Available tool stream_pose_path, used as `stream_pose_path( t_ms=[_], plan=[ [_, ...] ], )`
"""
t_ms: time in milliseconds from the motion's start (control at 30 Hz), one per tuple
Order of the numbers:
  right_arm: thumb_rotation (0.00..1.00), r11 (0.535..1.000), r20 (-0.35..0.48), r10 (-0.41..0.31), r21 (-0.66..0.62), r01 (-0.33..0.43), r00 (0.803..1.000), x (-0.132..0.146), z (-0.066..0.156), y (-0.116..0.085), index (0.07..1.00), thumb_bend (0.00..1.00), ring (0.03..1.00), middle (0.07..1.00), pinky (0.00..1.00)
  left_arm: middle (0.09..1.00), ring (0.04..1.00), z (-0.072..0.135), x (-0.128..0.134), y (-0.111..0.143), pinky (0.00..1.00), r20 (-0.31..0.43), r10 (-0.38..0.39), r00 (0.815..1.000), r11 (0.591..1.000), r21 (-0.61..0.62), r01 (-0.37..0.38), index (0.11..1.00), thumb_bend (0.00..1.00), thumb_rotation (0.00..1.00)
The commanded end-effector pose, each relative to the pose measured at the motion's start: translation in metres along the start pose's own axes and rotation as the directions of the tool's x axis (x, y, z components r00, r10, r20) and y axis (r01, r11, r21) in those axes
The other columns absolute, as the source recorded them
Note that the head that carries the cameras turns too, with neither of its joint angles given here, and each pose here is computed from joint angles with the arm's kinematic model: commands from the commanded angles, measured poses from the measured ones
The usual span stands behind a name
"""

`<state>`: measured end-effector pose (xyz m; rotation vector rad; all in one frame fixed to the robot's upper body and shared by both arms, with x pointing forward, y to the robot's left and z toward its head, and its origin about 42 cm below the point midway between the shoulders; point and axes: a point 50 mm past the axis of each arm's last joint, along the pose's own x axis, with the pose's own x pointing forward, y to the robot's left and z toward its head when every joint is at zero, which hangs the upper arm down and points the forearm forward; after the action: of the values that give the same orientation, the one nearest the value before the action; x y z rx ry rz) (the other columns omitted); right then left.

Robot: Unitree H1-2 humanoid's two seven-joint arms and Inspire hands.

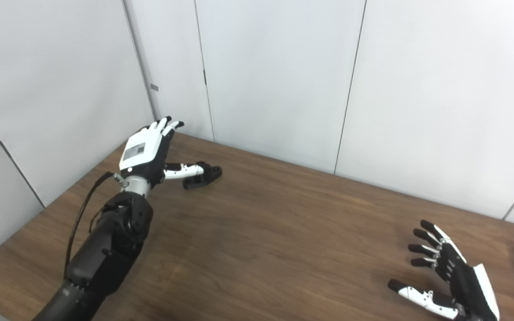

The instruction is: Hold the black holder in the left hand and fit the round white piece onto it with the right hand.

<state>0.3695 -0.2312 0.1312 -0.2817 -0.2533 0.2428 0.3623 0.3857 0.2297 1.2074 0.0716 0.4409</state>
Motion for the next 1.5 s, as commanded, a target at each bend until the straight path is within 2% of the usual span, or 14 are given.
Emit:
stream_pose_path(
  t_ms=[0, 233, 600, 867, 1000, 1200, 1367, 1467],
  plan=[
    [0.0, 1.0, 0.0, 0.008, 0.011, -0.008, 1.0, -0.007, -0.003, -0.001, 0.878, 0.6, 0.743, 0.838, 0.63, 1.0, 1.0, 0.001, 0.015, 0.021, 1.0, 0.011, 0.061, 0.998, 0.998, 0.032, -0.061, 0.917, 1.0, 0.66],
    [0.0, 1.0, -0.003, 0.009, 0.007, -0.009, 1.0, -0.011, 0.002, -0.004, 0.883, 0.6, 0.739, 0.842, 0.62, 1.0, 1.0, -0.008, 0.02, 0.012, 1.0, -0.038, 0.039, 0.999, 0.997, 0.069, -0.037, 0.922, 1.0, 0.66],
    [0.0, 1.0, -0.008, 0.009, 0.008, -0.008, 1.0, -0.014, 0.005, -0.006, 0.884, 0.58, 0.74, 0.848, 0.63, 1.0, 1.0, -0.015, 0.027, -0.007, 1.0, -0.091, 0.004, 0.996, 0.993, 0.115, 0.007, 0.934, 1.0, 0.6],
    [0.0, 1.0, -0.016, 0.007, 0.002, -0.007, 1.0, -0.015, 0.005, -0.007, 0.895, 0.56, 0.759, 0.862, 0.65, 1.0, 1.0, -0.017, 0.029, -0.029, 1.0, -0.103, -0.044, 0.994, 0.997, 0.051, 0.049, 0.9, 1.0, 0.58],
    [0.0, 0.999, -0.008, 0.017, -0.034, -0.017, 1.0, -0.014, 0.003, -0.008, 0.886, 0.6, 0.753, 0.858, 0.64, 1.0, 1.0, -0.017, 0.032, -0.039, 1.0, -0.105, -0.058, 0.993, 0.997, 0.042, 0.063, 0.874, 1.0, 0.53],
    [0.0, 0.999, 0.001, 0.017, -0.044, -0.017, 1.0, -0.014, 0.001, -0.008, 0.871, 0.62, 0.74, 0.847, 0.62, 1.0, 1.0, -0.018, 0.041, -0.052, 1.0, -0.122, -0.079, 0.989, 0.996, 0.03, 0.083, 0.858, 1.0, 0.53],
    [0.0, 0.998, 0.005, 0.026, -0.056, -0.026, 1.0, -0.013, -0.002, -0.006, 0.868, 0.62, 0.733, 0.845, 0.61, 1.0, 1.0, -0.016, 0.044, -0.062, 1.0, -0.142, -0.092, 0.986, 0.991, -0.107, 0.077, 0.831, 0.98, 0.49],
    [0.0, 0.998, 0.008, 0.028, -0.057, -0.027, 1.0, -0.013, -0.002, -0.005, 0.863, 0.62, 0.74, 0.844, 0.62, 1.0, 1.0, -0.014, 0.046, -0.068, 1.0, -0.16, -0.087, 0.983, 0.988, -0.141, 0.064, 0.818, 0.95, 0.47]
  ],
)
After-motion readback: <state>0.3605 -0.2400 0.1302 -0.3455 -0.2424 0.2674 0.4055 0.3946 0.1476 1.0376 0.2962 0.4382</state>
